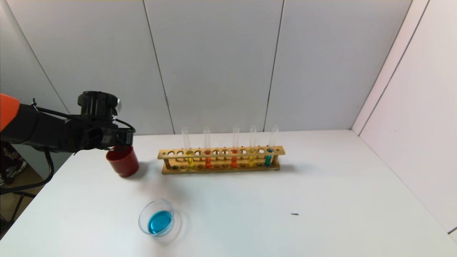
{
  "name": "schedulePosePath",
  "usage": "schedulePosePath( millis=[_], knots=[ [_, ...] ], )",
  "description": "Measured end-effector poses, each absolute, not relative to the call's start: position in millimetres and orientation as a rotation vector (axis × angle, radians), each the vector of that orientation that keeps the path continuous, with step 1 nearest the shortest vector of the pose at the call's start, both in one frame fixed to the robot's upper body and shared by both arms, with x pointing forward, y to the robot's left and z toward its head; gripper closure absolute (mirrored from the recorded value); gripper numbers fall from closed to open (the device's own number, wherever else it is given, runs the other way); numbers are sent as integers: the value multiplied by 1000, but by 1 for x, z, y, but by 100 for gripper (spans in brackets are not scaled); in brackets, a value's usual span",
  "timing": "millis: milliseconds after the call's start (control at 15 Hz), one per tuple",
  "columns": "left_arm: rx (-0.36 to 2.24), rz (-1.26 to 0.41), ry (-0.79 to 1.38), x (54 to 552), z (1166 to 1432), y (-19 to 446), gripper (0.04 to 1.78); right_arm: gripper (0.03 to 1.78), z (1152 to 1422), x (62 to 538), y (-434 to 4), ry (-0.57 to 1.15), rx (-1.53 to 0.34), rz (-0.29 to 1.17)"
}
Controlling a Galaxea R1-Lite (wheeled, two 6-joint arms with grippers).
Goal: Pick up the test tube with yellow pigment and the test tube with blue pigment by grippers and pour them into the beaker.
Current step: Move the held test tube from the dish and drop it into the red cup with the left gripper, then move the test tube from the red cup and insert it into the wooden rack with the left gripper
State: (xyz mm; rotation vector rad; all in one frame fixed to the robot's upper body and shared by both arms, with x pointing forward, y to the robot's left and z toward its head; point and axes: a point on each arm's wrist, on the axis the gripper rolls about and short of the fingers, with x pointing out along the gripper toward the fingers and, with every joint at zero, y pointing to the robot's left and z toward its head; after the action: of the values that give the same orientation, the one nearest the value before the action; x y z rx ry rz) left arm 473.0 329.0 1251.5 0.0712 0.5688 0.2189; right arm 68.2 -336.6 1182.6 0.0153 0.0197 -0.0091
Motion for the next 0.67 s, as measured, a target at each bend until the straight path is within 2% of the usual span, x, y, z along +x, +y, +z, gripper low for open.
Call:
schedulePosePath(
  millis=[200, 333, 467, 667],
  knots=[
    [74, 212, 574, 464, 1254, 327, 37, 11, 1183, 68, -337, 20, 15, -9],
    [78, 198, 574, 452, 1257, 321, 18, 11, 1183, 68, -337, 20, 15, -9],
    [82, 181, 568, 435, 1263, 310, 8, 11, 1183, 68, -337, 20, 15, -9],
    [48, 154, 544, 407, 1272, 281, 7, 11, 1183, 68, -337, 19, 15, -9]
  ],
)
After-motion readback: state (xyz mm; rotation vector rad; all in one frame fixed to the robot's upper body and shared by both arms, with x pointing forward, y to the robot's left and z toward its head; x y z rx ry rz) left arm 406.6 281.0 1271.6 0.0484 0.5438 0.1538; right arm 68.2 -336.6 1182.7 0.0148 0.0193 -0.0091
